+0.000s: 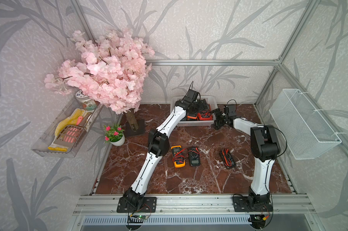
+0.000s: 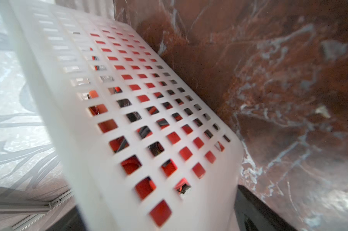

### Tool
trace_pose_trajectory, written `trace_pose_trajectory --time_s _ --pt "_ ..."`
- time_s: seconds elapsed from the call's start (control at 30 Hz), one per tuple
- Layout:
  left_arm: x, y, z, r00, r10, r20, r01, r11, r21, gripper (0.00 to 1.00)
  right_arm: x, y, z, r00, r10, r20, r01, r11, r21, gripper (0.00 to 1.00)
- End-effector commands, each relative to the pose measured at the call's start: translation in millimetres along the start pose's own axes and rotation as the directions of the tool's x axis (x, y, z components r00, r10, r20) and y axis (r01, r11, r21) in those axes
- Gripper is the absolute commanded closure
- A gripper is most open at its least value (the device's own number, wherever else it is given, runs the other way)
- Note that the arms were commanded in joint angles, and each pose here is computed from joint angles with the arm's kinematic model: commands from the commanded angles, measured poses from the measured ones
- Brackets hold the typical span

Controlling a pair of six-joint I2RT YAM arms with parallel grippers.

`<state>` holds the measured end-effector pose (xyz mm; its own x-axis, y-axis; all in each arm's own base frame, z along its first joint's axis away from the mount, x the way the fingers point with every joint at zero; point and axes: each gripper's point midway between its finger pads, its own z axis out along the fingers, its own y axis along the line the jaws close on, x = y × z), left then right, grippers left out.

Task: Put the multimeter into the basket
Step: Place the multimeter in the basket, then pick up the multimeter from the center of the board.

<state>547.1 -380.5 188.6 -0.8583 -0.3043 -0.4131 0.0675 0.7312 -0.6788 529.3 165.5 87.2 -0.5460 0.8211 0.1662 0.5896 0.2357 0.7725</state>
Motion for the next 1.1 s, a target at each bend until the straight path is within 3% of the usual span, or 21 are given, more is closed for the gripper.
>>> trace_pose_trajectory --time_s 0.0,0.37,0.57,0.8,1.07 --pt "-17.8 -66.9 -54.2 0.994 0.075 0.084 -0.086 0.986 0.141 0.00 13.4 9.7 -7.1 0.999 -0.034 -0.008 0.034 0.999 -0.040 0.01" --pt "-37.5 -32.4 -88.7 0.959 0.206 0.194 -0.183 0.974 -0.132 0.00 3.0 13.8 -73.5 0.982 -0.170 0.081 0.175 0.983 -0.054 0.01" --pt "-32.3 -17.2 -117.8 0.930 0.313 0.194 -0.249 0.923 -0.294 0.00 10.3 1.0 -107.5 0.939 -0.332 0.085 0.326 0.942 0.079 0.01" --pt "-11.2 25.1 -156.3 0.908 0.382 0.172 -0.241 0.812 -0.532 0.00 21.4 -33.0 -159.8 0.830 -0.555 0.053 0.514 0.799 0.313 0.01" --pt "22.8 87.5 -194.9 0.925 0.322 0.201 -0.105 0.726 -0.680 0.00 50.7 -74.1 -194.7 0.696 -0.717 -0.052 0.657 0.605 0.450 0.01"
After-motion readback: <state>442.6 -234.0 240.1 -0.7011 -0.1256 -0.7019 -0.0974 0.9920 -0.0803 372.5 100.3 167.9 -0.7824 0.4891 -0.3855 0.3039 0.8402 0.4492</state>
